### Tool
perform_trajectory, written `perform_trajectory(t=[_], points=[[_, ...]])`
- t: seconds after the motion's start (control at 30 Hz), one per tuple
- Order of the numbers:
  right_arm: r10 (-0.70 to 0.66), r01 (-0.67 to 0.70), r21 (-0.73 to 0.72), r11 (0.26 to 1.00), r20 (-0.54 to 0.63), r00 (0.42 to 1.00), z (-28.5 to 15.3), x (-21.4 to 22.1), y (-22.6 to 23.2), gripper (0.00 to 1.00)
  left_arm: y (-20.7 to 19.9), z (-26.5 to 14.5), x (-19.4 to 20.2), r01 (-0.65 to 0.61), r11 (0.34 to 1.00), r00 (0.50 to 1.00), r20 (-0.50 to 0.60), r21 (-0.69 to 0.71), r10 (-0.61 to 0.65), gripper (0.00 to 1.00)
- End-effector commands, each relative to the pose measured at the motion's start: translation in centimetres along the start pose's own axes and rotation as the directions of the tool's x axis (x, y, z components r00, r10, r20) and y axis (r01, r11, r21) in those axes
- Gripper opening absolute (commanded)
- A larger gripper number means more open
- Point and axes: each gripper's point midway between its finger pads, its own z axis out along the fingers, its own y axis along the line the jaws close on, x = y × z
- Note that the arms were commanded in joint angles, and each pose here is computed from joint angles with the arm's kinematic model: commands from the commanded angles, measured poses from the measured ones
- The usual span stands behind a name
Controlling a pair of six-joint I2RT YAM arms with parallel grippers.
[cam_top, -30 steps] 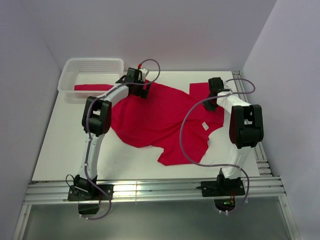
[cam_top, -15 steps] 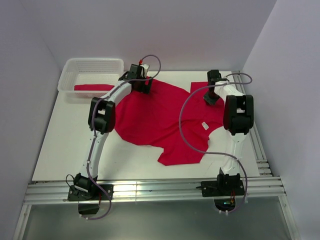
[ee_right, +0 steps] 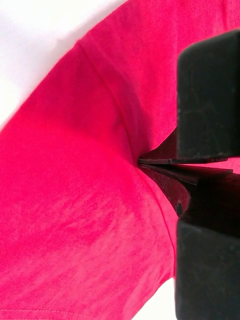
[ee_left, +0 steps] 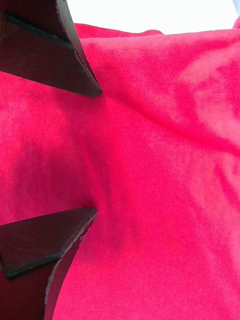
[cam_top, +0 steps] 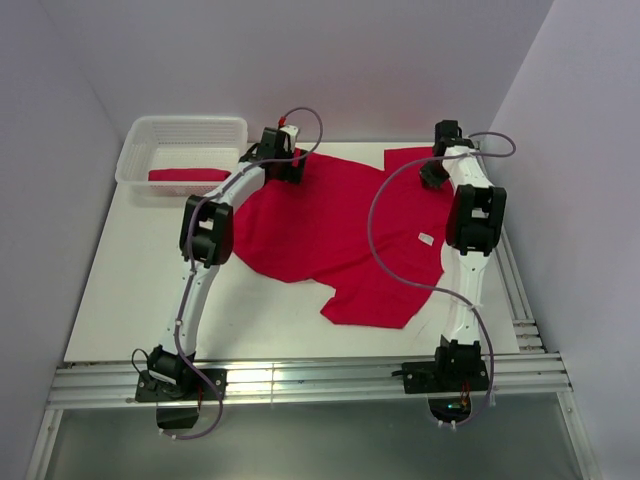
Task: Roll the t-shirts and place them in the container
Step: Flatten the tshirt
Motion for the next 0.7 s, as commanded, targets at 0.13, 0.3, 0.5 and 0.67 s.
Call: perform_trajectory(t=[0.13,0.3,0.5,0.67], points=[[-0.032,0.038,-0.124,0.992,0.048,0.998,-4.2,-4.0,2.3,0.3,-0.1,-1.6,-3.7,-0.025,1.0,0.994,0.109,-0.005,0.025,1.0],[-0.067,0.099,-0.261,0.96,0.128,0.99,-11.1,-4.9,4.1,0.4,-1.1,-8.4,-10.8,-0.076,0.997,0.961,0.268,0.021,0.067,1.0],[-0.2,0.258,-0.293,0.921,0.213,0.956,-20.0,0.5,3.6,0.41,-3.4,-21.0,-16.1,-0.146,0.987,0.886,0.452,0.064,0.102,0.99],[-0.285,0.363,-0.402,0.84,0.242,0.928,-24.8,10.5,1.3,0.47,-3.0,-29.1,-12.1,-0.189,0.979,0.89,0.434,0.076,0.138,0.99]])
